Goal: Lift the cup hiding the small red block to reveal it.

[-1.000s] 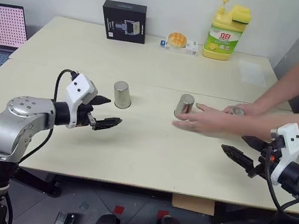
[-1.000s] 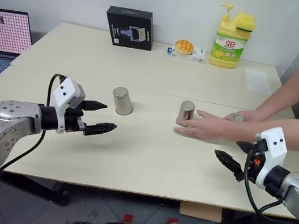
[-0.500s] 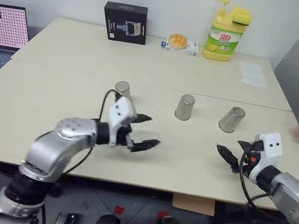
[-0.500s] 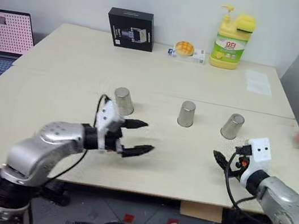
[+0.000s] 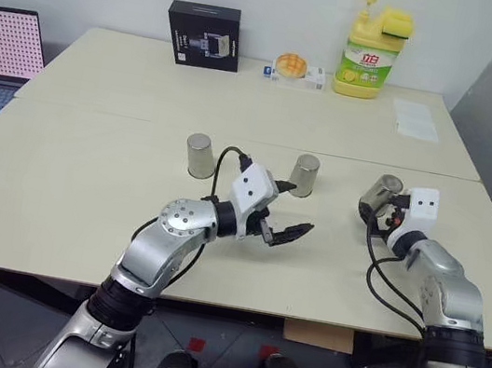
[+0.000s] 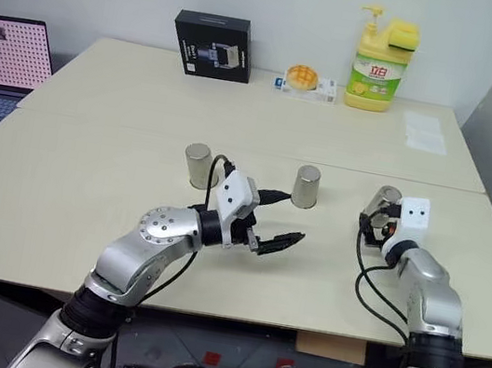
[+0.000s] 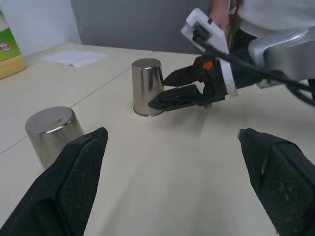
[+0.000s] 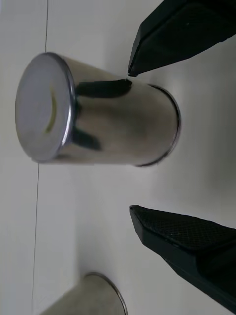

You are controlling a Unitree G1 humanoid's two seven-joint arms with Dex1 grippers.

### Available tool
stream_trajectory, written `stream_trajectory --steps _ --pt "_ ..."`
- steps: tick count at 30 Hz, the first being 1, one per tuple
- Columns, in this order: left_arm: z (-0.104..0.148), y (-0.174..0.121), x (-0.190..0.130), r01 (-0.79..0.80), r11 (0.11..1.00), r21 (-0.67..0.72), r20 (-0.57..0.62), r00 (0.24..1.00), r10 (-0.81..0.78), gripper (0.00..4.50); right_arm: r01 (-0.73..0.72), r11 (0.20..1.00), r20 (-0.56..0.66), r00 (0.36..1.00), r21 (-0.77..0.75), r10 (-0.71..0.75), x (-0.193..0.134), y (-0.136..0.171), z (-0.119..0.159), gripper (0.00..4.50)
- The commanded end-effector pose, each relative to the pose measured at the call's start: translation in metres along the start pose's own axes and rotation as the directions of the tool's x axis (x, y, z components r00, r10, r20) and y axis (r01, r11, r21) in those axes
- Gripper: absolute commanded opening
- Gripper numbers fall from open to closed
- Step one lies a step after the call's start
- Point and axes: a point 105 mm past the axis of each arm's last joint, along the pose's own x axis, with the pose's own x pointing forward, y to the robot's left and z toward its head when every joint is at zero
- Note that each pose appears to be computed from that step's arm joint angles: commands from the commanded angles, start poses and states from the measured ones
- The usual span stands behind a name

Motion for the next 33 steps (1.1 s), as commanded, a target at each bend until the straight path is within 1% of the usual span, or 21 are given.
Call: stream_trajectory --steps 1,6,9,11,12,13,14,15,17,20,21,24,26,30,33 --pt "0.015 -0.001 0.000 -0.005 1.000 0.030 0.046 0.999 0.003 4.50 0.019 1.000 0.087 0.996 0.005 -0.020 0.006 -0.006 0.022 4.45" --pt "0.014 0.001 -0.001 -0.011 0.999 0.030 0.041 0.999 0.009 4.50 0.017 1.000 0.094 0.995 0.010 -0.018 0.020 -0.004 0.023 4.45" --pt "0.015 0.003 0.000 -0.014 0.999 0.033 0.040 0.999 0.013 4.50 0.034 0.999 0.102 0.994 0.018 -0.035 0.025 -0.008 0.023 4.45" --pt "0.015 0.004 0.001 -0.016 0.999 0.038 0.038 0.999 0.015 4.50 0.062 0.998 0.103 0.993 0.000 -0.062 0.027 -0.013 0.021 4.09" --pt "0.017 0.004 0.001 -0.017 0.999 0.036 0.043 0.999 0.015 4.50 0.076 0.997 0.112 0.991 0.001 -0.076 0.027 -0.016 0.023 4.05" --pt "0.020 0.004 0.002 -0.016 0.999 0.035 0.047 0.999 0.015 4.50 0.093 0.996 0.123 0.988 -0.006 -0.092 0.027 -0.019 0.024 3.68" --pt "0.021 0.003 0.003 -0.016 0.999 0.034 0.051 0.999 0.014 4.50 0.102 0.995 0.131 0.986 -0.009 -0.100 0.026 -0.020 0.026 3.51" --pt "0.022 0.003 0.004 -0.015 0.999 0.032 0.053 0.999 0.014 4.50 0.102 0.995 0.137 0.985 -0.006 -0.100 0.026 -0.021 0.026 3.16" --pt "0.022 0.003 0.004 -0.016 0.999 0.031 0.052 0.999 0.015 4.50 0.089 0.996 0.142 0.986 -0.008 -0.087 0.026 -0.019 0.027 2.70" --pt "0.020 0.004 0.004 -0.023 0.999 0.042 0.043 0.999 0.022 4.50 0.051 0.999 0.155 0.987 -0.012 -0.049 0.024 -0.013 0.032 2.69" --pt "0.020 0.005 0.004 -0.025 0.999 0.043 0.042 0.999 0.024 4.50 0.047 0.999 0.168 0.985 -0.001 -0.046 0.021 -0.012 0.038 2.69" --pt "0.022 0.008 0.004 -0.032 0.999 0.042 0.043 0.999 0.030 4.50 0.028 1.000 0.223 0.974 0.013 -0.030 0.003 -0.005 0.066 2.69" --pt "0.022 0.008 0.004 -0.033 0.999 0.042 0.044 0.999 0.031 4.50 0.025 1.000 0.237 0.971 0.018 -0.028 -0.005 -0.003 0.075 2.69" --pt "0.021 0.005 0.005 -0.027 0.999 0.031 0.043 0.999 0.026 4.50 0.117 0.993 0.228 0.967 0.009 -0.116 -0.019 -0.018 0.083 2.69" --pt "0.020 0.004 0.006 -0.025 0.999 0.029 0.038 0.999 0.024 4.50 0.189 0.982 0.189 0.965 -0.019 -0.182 -0.021 -0.034 0.077 2.69"
